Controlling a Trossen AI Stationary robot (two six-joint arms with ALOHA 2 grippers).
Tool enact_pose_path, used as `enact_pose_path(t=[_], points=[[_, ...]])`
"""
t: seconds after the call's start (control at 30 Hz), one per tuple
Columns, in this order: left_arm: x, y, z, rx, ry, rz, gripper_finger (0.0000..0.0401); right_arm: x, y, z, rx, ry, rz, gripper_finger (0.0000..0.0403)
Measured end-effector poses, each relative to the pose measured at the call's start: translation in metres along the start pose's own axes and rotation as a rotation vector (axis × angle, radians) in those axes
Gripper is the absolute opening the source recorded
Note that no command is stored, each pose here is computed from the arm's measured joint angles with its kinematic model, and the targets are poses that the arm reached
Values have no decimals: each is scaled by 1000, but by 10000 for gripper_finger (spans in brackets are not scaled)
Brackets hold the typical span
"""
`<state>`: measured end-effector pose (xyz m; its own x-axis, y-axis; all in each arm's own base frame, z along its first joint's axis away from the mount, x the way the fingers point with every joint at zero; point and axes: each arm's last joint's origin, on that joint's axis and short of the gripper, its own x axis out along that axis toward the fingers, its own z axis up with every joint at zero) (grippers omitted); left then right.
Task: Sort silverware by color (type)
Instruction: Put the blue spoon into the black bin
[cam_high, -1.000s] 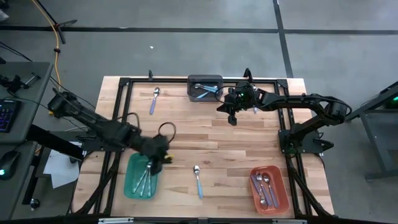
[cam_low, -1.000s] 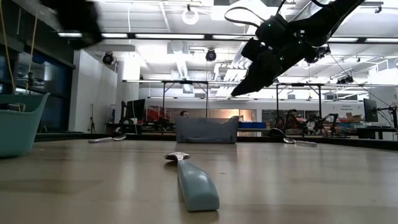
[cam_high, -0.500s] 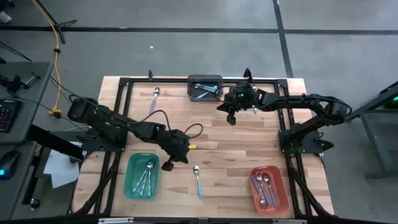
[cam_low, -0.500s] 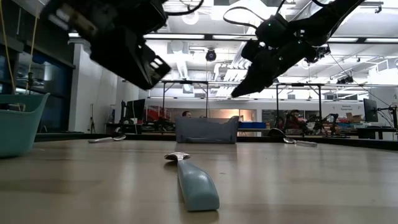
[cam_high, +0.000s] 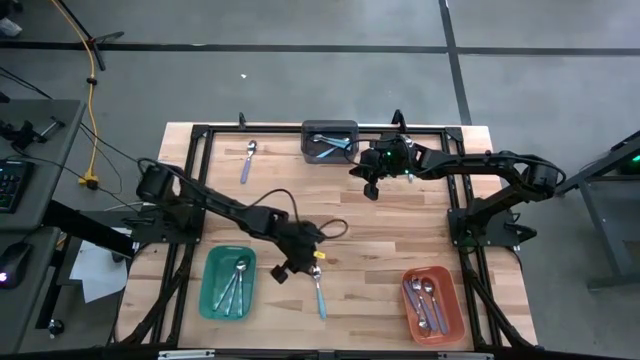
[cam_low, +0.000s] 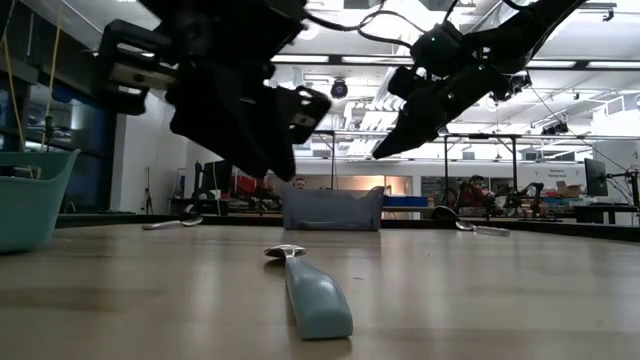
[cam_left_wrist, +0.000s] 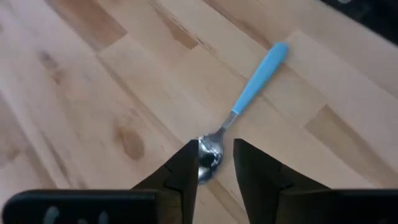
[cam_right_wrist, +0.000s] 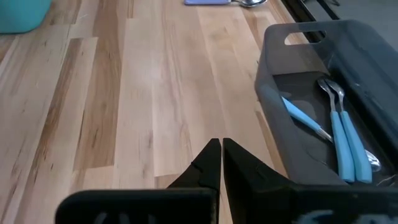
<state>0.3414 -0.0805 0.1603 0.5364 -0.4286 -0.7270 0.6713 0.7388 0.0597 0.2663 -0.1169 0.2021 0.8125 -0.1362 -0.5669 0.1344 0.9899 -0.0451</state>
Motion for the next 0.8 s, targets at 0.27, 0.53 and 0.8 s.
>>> enact_pose_path(t=[0.27, 0.53, 0.8], points=[[26, 13, 11, 164, 103, -69, 107, 0, 0, 0, 1, 3, 1, 0], [42, 19, 5, 174, 128, -161, 106, 0, 0, -1, 2, 7, 2, 0], [41, 23, 1, 209, 188, -111, 106, 0, 0, -1, 1, 6, 5, 0]])
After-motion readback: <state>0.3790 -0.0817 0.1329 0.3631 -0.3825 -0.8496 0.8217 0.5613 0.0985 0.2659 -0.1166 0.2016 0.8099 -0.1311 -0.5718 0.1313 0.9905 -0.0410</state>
